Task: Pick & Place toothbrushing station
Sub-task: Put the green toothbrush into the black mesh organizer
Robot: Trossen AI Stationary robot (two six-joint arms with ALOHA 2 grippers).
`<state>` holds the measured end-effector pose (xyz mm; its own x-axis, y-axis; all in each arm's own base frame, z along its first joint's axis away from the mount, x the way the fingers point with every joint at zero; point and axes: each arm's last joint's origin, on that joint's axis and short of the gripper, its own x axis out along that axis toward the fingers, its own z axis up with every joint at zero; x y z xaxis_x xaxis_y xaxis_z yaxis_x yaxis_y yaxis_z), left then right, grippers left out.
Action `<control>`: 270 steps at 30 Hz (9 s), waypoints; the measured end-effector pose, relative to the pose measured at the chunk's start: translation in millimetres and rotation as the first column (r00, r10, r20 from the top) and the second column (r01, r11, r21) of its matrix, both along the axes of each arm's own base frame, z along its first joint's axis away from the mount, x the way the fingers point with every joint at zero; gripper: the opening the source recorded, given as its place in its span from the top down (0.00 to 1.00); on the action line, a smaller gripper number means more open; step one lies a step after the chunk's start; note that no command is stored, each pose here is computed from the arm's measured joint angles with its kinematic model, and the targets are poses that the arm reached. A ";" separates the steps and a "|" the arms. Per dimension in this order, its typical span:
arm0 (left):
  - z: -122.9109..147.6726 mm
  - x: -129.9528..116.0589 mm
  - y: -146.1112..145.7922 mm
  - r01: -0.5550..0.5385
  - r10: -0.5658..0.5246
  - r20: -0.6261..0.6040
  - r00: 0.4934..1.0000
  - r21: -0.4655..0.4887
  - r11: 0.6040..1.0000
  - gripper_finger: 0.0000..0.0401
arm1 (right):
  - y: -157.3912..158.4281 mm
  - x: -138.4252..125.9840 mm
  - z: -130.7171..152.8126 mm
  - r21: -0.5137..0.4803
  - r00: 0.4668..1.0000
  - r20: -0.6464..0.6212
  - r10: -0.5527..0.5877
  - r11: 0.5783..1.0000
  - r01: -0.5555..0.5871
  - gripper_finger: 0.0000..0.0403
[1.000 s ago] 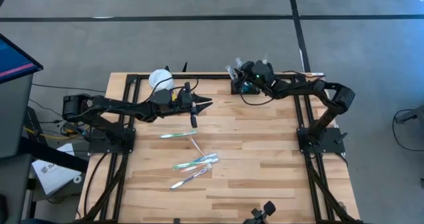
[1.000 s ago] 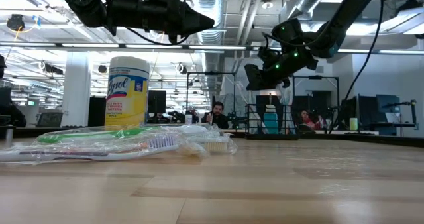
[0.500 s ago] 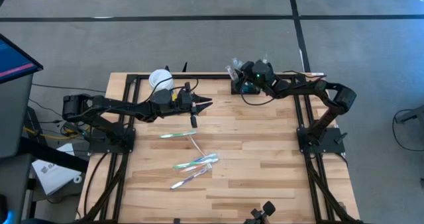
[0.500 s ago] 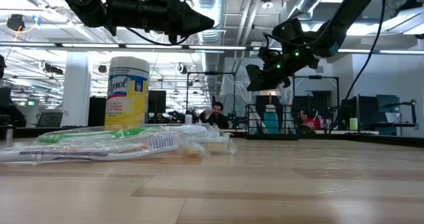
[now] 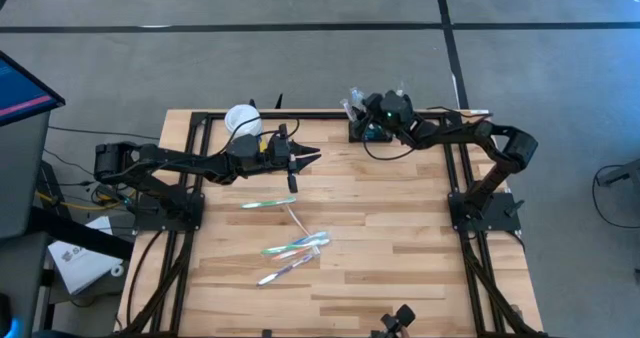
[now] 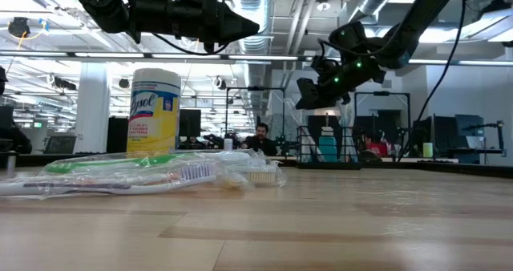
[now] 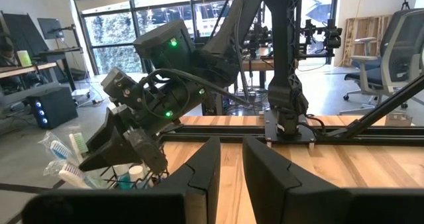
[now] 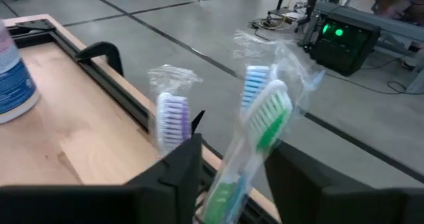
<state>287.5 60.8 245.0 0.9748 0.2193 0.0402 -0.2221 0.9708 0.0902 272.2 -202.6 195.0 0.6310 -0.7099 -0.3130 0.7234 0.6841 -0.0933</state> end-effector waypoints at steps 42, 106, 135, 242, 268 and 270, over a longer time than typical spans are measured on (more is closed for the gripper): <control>-54.1 -8.6 -41.4 0.205 -0.285 -0.517 0.807 -0.207 0.957 0.86 | 123.2 -6.0 66.7 0.041 0.934 -0.065 0.351 0.936 -0.349 0.56; -119.3 -69.3 -38.4 -0.178 -0.099 -0.903 0.417 -0.188 0.966 0.77 | 144.2 -0.3 63.9 0.058 0.904 -0.076 0.420 0.907 -0.416 0.63; -54.2 -69.4 -36.6 -0.179 0.041 -0.623 0.782 -0.161 0.971 0.99 | 148.3 0.7 64.1 0.057 0.898 -0.073 0.435 0.900 -0.431 0.67; -3.5 24.5 0.0 0.023 -0.026 0.033 0.999 0.071 0.997 0.82 | 156.5 11.0 98.5 -0.199 0.766 0.175 0.619 0.784 -0.588 0.99; -12.3 25.2 -2.1 0.036 -0.034 -0.053 0.998 0.044 0.998 0.80 | 112.5 -49.4 110.2 0.001 0.938 0.105 0.329 0.944 -0.331 1.00; -12.3 25.2 -2.1 0.036 -0.034 -0.054 0.998 0.044 0.998 0.80 | 107.5 -52.9 108.7 0.010 0.949 0.094 0.301 0.953 -0.303 1.00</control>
<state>312.8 58.7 232.7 0.9829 0.1843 -0.0029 -0.1820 0.9726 0.1446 219.3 -95.1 303.7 0.8409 -0.4749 -0.2596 0.4874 0.8730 -0.0179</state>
